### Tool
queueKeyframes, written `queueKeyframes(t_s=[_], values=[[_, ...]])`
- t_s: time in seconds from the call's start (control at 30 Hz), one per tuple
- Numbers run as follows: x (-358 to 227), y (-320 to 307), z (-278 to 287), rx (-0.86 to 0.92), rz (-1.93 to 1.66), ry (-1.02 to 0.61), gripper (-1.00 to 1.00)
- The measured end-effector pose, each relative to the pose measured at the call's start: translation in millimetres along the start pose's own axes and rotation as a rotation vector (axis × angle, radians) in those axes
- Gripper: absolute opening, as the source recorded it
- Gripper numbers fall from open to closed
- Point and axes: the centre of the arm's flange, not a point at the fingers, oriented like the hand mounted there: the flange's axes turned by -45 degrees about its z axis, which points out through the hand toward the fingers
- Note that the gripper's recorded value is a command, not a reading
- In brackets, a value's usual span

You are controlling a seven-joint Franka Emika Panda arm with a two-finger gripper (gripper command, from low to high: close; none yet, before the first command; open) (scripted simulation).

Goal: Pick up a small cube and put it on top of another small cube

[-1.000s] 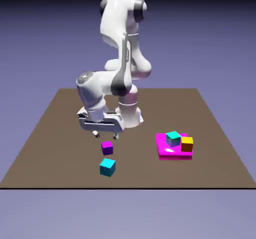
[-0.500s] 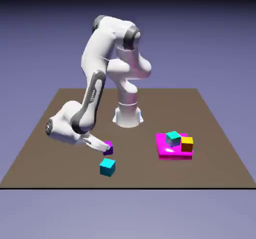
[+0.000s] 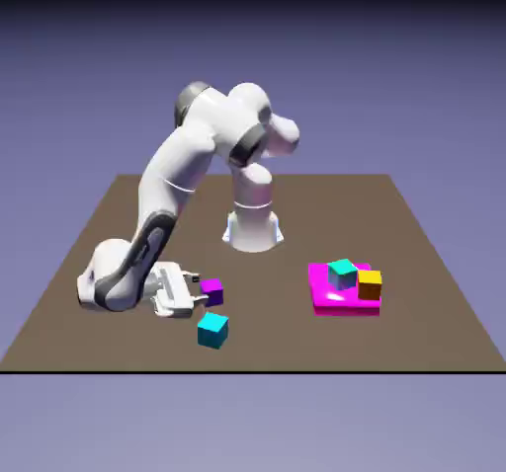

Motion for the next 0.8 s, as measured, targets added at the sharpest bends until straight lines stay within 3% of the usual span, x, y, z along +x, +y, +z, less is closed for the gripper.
queueKeyframes(t_s=[0.23,0.3,0.57,0.8], values=[[-20,0,-53,0.001,0.000,0.000,-1.00],[-23,7,-77,0.055,-0.092,0.113,-1.00],[-83,-159,-92,-0.320,-0.713,0.474,-1.00],[-147,-321,44,-0.931,-1.076,0.361,-1.00]])
